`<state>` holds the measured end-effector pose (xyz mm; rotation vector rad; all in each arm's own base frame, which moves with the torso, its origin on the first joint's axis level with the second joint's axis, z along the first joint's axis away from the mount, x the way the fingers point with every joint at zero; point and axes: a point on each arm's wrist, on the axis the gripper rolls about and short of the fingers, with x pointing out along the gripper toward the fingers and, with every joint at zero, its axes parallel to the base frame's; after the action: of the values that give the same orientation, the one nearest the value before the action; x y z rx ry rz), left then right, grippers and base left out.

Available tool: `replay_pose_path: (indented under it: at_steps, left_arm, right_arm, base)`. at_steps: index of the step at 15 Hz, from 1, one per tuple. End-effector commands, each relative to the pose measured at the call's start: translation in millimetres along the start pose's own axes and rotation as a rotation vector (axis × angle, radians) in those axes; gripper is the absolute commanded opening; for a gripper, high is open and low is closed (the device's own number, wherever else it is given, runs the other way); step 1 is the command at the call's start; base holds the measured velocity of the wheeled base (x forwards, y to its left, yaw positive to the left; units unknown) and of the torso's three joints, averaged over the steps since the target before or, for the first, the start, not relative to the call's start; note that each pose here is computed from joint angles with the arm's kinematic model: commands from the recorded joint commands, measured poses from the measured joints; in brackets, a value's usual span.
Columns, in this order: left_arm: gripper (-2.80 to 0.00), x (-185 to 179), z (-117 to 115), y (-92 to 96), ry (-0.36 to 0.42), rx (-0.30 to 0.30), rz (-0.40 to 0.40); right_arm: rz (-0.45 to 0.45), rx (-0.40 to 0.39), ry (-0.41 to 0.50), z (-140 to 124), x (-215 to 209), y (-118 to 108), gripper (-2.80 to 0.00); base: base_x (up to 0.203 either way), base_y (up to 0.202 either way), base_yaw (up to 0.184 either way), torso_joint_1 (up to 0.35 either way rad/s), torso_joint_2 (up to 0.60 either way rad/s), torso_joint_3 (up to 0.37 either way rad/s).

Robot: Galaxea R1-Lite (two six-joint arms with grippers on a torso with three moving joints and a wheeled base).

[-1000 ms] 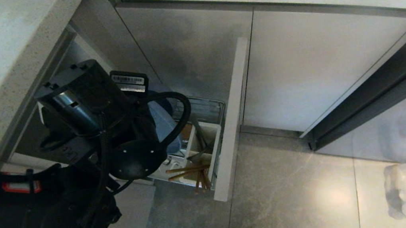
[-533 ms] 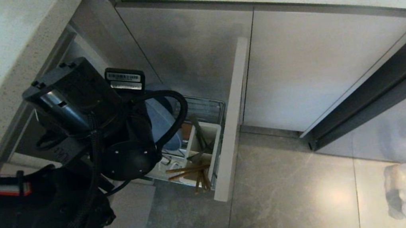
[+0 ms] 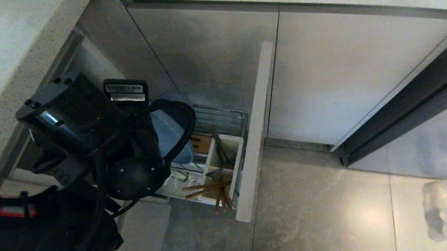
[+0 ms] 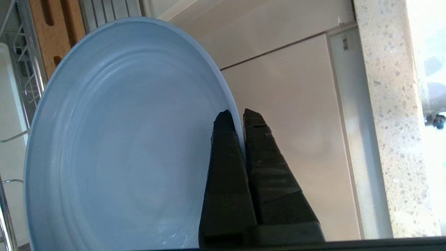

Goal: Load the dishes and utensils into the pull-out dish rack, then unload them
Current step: Pick up the plate and place it in the cupboard

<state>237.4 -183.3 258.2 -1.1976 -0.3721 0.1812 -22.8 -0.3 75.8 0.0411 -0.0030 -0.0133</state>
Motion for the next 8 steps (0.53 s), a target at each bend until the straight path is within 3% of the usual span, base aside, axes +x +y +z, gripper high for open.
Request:
replay_pose_path:
  at_steps: [1,8]
  left_arm:
    - [-2.80,1,0,1.7,-0.007,-0.012,0.006]
    - [-2.80,3,-11,20.2,-0.005,0.013,0.044]
  right_arm:
    - [0.000,0.000,0.001,0,0,0,-2.80]
    - [0.000,0.000,0.001,0,0,0,-2.80]
  base:
    - [0.000,0.000,0.000,0.000,0.00,0.000]
    - [0.000,0.000,0.000,0.000,0.00,0.000]
